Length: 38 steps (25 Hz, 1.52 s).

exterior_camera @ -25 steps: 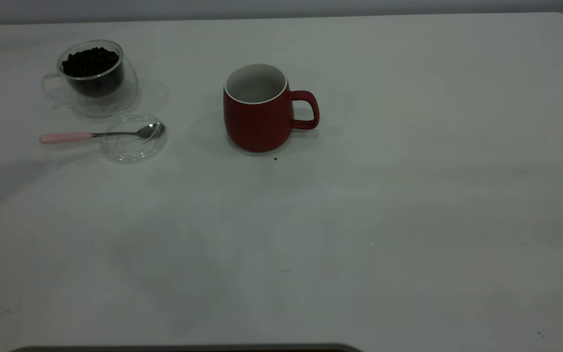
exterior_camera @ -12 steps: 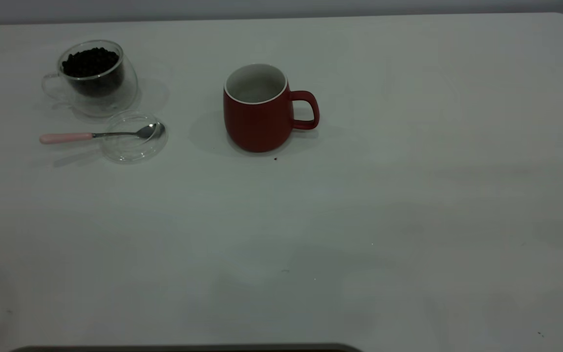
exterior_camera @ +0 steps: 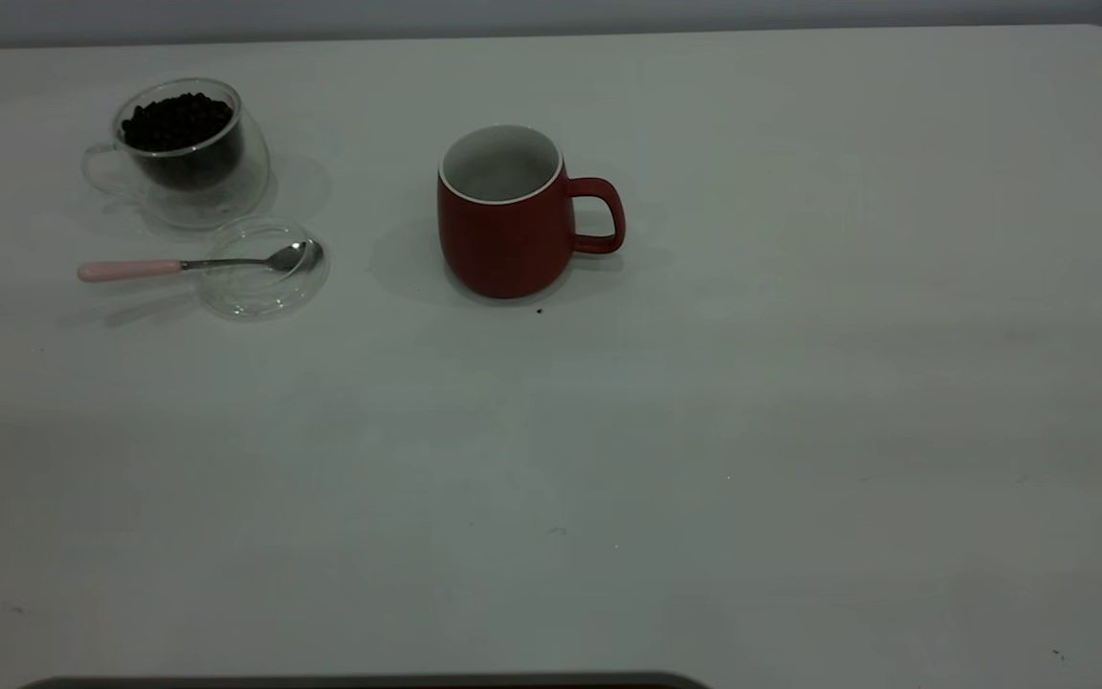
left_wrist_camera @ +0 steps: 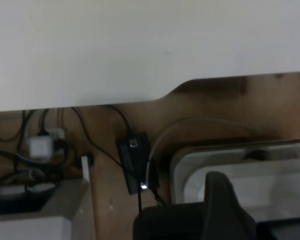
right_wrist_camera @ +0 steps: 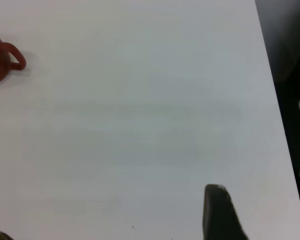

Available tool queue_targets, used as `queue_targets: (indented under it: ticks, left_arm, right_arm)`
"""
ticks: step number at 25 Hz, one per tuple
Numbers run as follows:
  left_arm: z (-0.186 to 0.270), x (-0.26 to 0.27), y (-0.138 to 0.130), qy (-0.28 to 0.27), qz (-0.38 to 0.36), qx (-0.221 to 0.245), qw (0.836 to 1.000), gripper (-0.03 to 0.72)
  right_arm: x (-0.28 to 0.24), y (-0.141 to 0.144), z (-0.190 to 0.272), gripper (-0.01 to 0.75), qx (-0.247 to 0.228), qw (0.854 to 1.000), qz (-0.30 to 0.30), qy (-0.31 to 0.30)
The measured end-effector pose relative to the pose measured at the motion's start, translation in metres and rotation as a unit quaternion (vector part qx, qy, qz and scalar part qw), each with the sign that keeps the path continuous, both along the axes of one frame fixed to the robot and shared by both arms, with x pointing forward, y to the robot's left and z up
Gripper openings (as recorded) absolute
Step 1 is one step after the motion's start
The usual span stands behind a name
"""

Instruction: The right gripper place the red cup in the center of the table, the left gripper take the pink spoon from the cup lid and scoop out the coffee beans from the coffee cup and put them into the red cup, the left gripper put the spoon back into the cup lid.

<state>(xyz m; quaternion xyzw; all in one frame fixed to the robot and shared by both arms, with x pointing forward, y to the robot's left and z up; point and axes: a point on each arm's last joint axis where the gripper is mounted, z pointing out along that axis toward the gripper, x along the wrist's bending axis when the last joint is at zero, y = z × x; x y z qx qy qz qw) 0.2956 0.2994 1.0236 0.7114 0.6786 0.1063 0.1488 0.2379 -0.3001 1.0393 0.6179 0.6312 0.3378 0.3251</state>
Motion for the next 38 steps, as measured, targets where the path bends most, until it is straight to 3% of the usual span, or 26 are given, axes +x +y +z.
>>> queue_targets:
  ticks: [9,18,38]
  left_arm:
    - [0.006,-0.018,-0.006,-0.079,-0.035,0.007,0.996,0.463]
    - [0.01,-0.071,-0.009,-0.258,-0.045,0.023,0.965,0.463]
    - [0.009,-0.076,-0.01,-0.257,-0.051,0.022,0.965,0.463]
  right_arm:
    - [0.0,0.0,0.0,0.436,0.0,1.0,0.0,0.0]
    - [0.0,0.0,0.0,0.436,0.0,1.0,0.0,0.0]
    - [0.0,0.0,0.0,0.436,0.0,1.0,0.0,0.0]
